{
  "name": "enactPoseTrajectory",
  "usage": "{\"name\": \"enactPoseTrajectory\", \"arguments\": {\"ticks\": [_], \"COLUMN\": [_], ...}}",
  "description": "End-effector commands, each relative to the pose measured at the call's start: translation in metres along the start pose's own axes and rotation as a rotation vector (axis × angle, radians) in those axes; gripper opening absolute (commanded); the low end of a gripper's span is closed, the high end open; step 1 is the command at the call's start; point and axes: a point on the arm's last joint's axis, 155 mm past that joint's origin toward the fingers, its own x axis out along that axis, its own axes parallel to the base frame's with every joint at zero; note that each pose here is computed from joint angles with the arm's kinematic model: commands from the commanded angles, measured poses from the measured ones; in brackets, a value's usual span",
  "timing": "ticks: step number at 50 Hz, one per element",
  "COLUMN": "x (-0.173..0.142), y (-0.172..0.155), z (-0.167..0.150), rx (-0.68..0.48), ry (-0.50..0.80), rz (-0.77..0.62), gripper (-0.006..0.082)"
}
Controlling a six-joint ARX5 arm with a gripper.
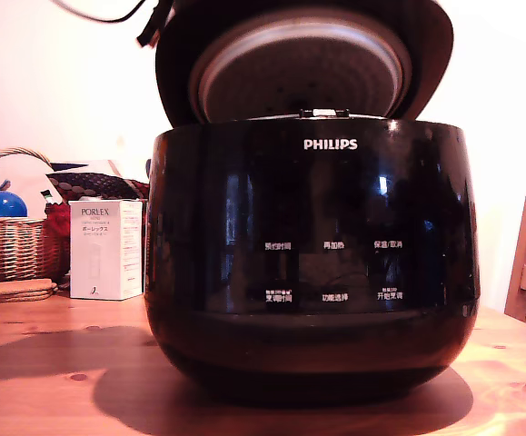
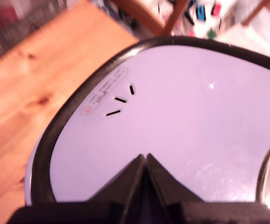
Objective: Close the rice cooker by pressing the lid down with medium force
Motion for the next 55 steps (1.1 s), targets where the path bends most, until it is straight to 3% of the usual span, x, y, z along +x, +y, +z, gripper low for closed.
{"name": "enactPoseTrajectory", "arguments": {"ticks": [1, 15, 30, 55], "x": [0.001, 0.013, 0.015, 0.028], "y": [0.0, 0.003, -0.01, -0.019], "z": [-0.009, -0.028, -0.026, -0.048], "rx": [-0.024, -0.054, -0.017, 0.058], "ry": [-0.009, -0.091, -0.232, -0.378], "rz": [0.01, 0.04, 0.061, 0.102], "gripper": [-0.0023, -0.0023, -0.0023, -0.0023]}}
